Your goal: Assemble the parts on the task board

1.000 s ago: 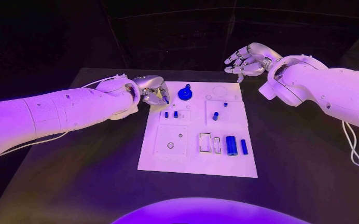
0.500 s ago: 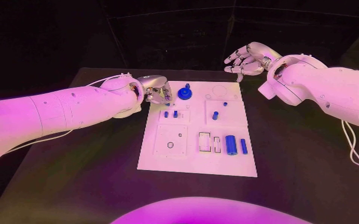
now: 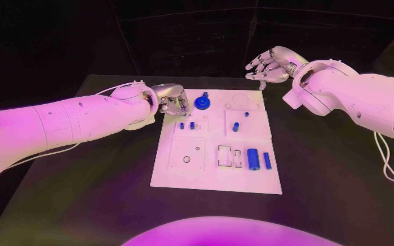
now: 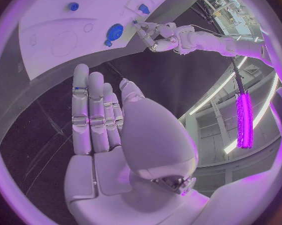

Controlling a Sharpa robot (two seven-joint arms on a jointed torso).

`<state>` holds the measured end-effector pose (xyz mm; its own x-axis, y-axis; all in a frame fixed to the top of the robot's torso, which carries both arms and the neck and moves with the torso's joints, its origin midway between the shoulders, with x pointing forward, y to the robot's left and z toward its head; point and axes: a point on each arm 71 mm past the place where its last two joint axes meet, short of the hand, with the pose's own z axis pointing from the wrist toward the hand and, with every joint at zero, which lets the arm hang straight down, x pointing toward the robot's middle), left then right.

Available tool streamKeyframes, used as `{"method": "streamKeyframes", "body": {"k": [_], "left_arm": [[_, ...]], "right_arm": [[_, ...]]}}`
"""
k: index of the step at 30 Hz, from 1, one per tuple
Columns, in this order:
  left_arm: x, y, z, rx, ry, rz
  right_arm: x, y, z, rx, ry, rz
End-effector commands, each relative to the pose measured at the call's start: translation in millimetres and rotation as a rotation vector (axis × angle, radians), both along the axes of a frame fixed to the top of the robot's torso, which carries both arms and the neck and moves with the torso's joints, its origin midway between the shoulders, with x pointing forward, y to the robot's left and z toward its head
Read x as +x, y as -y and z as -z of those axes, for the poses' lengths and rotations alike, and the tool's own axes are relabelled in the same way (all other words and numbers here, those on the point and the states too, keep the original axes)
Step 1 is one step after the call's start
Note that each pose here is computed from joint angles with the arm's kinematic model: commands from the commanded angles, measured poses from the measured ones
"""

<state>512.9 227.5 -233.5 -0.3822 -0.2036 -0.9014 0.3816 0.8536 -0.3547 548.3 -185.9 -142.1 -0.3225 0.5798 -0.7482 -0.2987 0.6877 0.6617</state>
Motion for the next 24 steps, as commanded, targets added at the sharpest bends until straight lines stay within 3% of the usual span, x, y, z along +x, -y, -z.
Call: {"method": "streamKeyframes", "body": {"k": [1,14,24], "left_arm": [[0.6,-1.7,-0.3,0.006,-0.011,-0.008],[1.7,-4.5,-1.6,0.007,0.011,-0.022],[3.4,-5.8,1.1,0.073,0.010,-0.017]], "right_arm": [[-0.1,-1.0,-1.8,0.004,0.004,-0.007],[0.1,-1.3,-1.7,0.004,0.004,-0.008],[0.2,-1.6,-1.6,0.003,0.003,-0.009]]}}
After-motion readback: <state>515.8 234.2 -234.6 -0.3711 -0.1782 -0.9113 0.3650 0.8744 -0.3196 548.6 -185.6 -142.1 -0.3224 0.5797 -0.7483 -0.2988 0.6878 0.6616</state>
